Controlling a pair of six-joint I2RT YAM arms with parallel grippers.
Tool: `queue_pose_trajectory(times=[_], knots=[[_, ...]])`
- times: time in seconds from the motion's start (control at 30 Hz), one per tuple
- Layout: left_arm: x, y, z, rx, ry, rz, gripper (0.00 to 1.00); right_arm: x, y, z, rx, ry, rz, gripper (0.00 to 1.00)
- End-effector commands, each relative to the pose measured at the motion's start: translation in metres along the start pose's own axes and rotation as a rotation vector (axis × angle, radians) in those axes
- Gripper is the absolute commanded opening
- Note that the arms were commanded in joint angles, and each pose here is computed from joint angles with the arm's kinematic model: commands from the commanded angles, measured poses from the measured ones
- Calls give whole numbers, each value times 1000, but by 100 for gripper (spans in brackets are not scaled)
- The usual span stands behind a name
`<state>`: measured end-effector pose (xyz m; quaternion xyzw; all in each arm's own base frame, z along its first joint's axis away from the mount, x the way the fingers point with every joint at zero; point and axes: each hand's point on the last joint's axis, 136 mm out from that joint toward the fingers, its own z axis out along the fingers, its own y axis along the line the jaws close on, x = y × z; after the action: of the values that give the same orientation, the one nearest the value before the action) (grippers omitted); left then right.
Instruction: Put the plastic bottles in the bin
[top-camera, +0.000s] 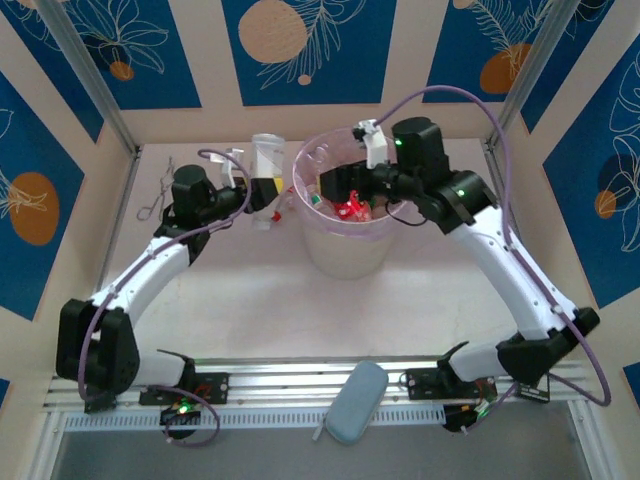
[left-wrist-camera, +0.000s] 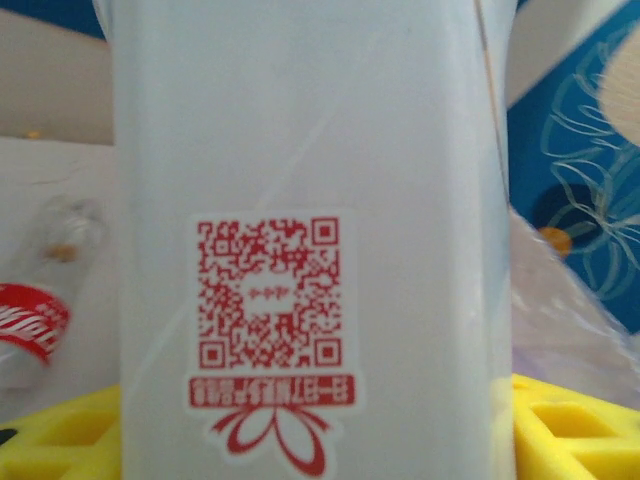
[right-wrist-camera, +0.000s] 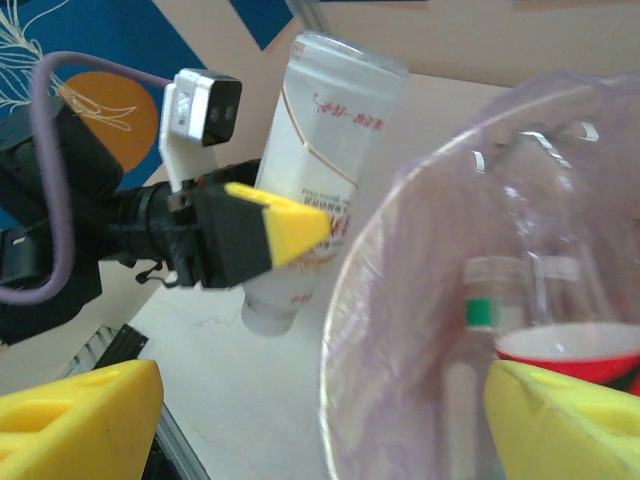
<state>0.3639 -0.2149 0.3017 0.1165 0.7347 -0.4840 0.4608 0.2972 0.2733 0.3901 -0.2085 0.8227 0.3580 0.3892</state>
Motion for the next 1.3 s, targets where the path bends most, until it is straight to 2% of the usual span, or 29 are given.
queue_pose_trajectory(times=[0.0, 0.27, 0.47, 0.57, 0.73, 0.8, 0.87, 0.9, 0.97, 1.0, 1.03, 1.17, 1.27], knots=[[-1, -32, -13, 105, -14, 113, 0, -15, 20, 15, -57, -31, -6, 85], [30, -66, -28, 198, 37, 165, 0, -22, 41, 61, -129, -1, -10, 90], [35, -81, -33, 226, 45, 199, 0, -18, 49, 90, -156, 45, 10, 91], [39, -81, -34, 218, 61, 215, 0, -16, 50, 102, -165, 65, 22, 85], [43, -80, -35, 207, 70, 221, 0, -14, 52, 107, -175, 78, 31, 65], [43, -78, -35, 194, 70, 226, 0, -14, 53, 106, -173, 75, 31, 60], [42, -77, -36, 185, 69, 228, 10, -15, 53, 105, -172, 71, 29, 58], [42, -77, -36, 183, 67, 229, 21, -15, 53, 105, -170, 70, 28, 57], [40, -76, -36, 172, 59, 226, 59, -16, 53, 105, -166, 63, 23, 56], [39, -76, -37, 164, 53, 229, 88, -17, 54, 104, -165, 58, 16, 55], [38, -77, -39, 161, 47, 241, 100, -20, 54, 103, -163, 47, 1, 54], [32, -89, -50, 158, 31, 299, 100, -50, 62, 79, -148, -70, -89, 53], [33, -98, -61, 158, 42, 357, 100, -81, 60, 48, -85, -181, -166, 52]])
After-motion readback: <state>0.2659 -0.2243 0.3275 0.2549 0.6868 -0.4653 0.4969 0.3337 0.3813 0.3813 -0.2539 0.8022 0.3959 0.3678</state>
